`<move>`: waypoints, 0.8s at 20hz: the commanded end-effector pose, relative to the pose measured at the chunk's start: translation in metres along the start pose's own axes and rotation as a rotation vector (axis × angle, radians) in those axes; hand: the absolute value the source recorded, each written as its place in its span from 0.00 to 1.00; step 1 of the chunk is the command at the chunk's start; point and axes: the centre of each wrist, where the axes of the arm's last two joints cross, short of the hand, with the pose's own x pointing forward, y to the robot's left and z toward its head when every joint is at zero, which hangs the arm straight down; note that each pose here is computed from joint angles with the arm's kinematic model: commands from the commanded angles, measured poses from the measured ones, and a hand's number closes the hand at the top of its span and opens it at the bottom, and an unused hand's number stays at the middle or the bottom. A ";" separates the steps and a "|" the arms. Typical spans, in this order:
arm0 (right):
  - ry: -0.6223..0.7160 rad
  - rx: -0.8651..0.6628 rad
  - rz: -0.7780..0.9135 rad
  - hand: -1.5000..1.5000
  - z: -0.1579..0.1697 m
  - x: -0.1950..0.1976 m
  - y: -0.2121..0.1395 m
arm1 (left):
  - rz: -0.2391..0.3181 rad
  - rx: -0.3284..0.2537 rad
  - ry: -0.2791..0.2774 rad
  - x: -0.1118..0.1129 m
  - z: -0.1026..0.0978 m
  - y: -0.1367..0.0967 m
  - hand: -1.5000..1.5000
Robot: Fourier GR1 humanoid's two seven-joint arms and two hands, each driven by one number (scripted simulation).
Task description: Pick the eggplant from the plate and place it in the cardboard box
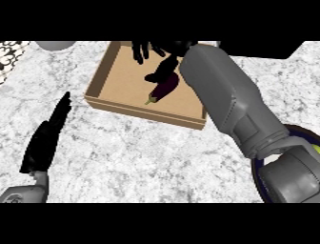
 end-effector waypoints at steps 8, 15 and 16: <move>0.066 -0.042 -0.142 0.00 0.004 -0.011 0.020 | 0.003 -0.039 -0.030 0.006 -0.007 -0.008 0.50; 0.044 -0.313 -0.479 0.00 0.013 -0.021 0.020 | -0.002 -0.016 -0.032 0.001 -0.005 -0.002 0.50; 0.041 -0.327 -0.521 0.00 0.006 -0.012 0.012 | -0.002 -0.026 -0.013 -0.008 0.002 -0.002 0.50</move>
